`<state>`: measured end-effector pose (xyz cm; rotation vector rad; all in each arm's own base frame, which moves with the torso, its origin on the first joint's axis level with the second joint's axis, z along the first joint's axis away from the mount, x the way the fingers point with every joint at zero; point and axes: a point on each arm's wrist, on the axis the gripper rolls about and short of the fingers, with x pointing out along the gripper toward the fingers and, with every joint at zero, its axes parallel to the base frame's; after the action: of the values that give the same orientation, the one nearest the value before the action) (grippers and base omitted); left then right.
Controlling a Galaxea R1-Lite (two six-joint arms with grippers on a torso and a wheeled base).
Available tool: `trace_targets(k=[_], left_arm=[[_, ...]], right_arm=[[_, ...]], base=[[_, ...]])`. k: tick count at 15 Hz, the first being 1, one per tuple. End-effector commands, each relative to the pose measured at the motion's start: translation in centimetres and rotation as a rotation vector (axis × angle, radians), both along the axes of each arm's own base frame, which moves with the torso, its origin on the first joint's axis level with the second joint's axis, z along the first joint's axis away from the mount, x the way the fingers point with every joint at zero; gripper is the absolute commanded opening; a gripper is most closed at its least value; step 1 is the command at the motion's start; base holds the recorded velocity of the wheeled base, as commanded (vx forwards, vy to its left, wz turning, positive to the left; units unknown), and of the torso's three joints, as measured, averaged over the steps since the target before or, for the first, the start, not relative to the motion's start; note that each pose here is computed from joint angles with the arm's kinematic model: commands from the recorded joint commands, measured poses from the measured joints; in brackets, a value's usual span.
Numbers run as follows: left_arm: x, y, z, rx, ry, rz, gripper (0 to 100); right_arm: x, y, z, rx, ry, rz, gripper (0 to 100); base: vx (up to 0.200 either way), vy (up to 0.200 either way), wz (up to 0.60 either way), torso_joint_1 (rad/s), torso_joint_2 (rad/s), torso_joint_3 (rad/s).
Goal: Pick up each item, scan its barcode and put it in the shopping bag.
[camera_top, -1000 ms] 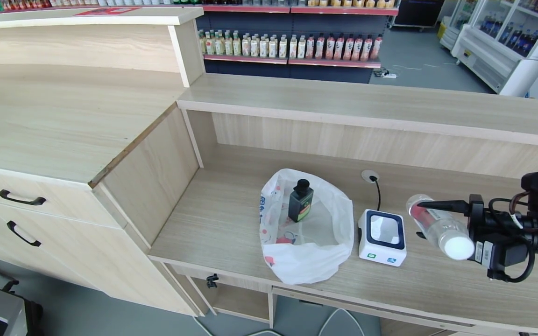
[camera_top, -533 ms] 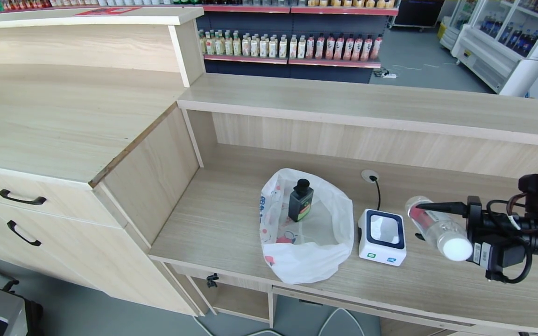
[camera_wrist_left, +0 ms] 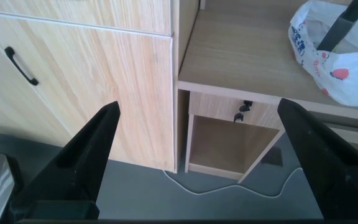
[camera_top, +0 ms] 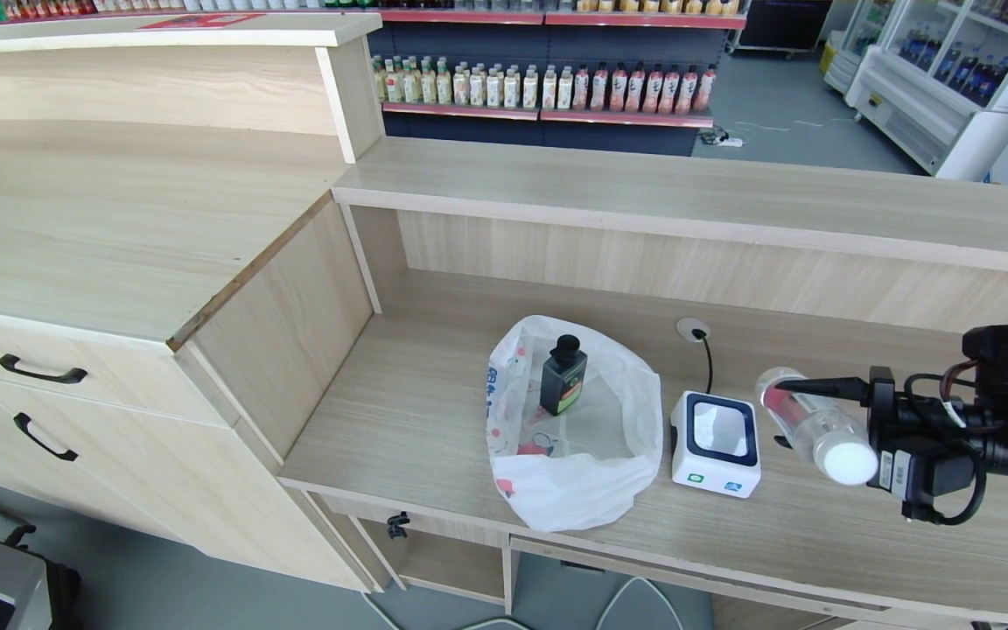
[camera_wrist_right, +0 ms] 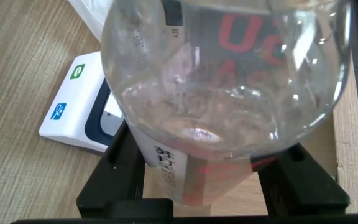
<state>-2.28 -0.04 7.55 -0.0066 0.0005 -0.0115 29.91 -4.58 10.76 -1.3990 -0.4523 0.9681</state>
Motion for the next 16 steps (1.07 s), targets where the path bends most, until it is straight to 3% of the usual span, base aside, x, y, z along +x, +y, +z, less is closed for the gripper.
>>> trace_targets(k=[1, 10, 16], left_arm=[[0.0, 0.0, 0.0, 0.0, 0.0, -0.001, 100], [0.0, 0.0, 0.0, -0.001, 0.0, 0.001, 100], [0.0, 0.0, 0.0, -0.001, 0.0, 0.001, 100]], right_arm=[[0.4, 0.0, -0.3, 0.002, 0.005, 0.004, 0], [1.2, 0.7, -1.5, 0.027, 0.08, 0.036, 0], [2.3, 0.3, -1.0, 0.03, 0.055, 0.036, 0]], base=[[0.0, 0.0, 0.0, 0.0, 0.0, 0.0], [0.0, 0.0, 0.0, 0.0, 0.0, 0.0], [0.0, 0.0, 0.0, 0.0, 0.0, 0.0]])
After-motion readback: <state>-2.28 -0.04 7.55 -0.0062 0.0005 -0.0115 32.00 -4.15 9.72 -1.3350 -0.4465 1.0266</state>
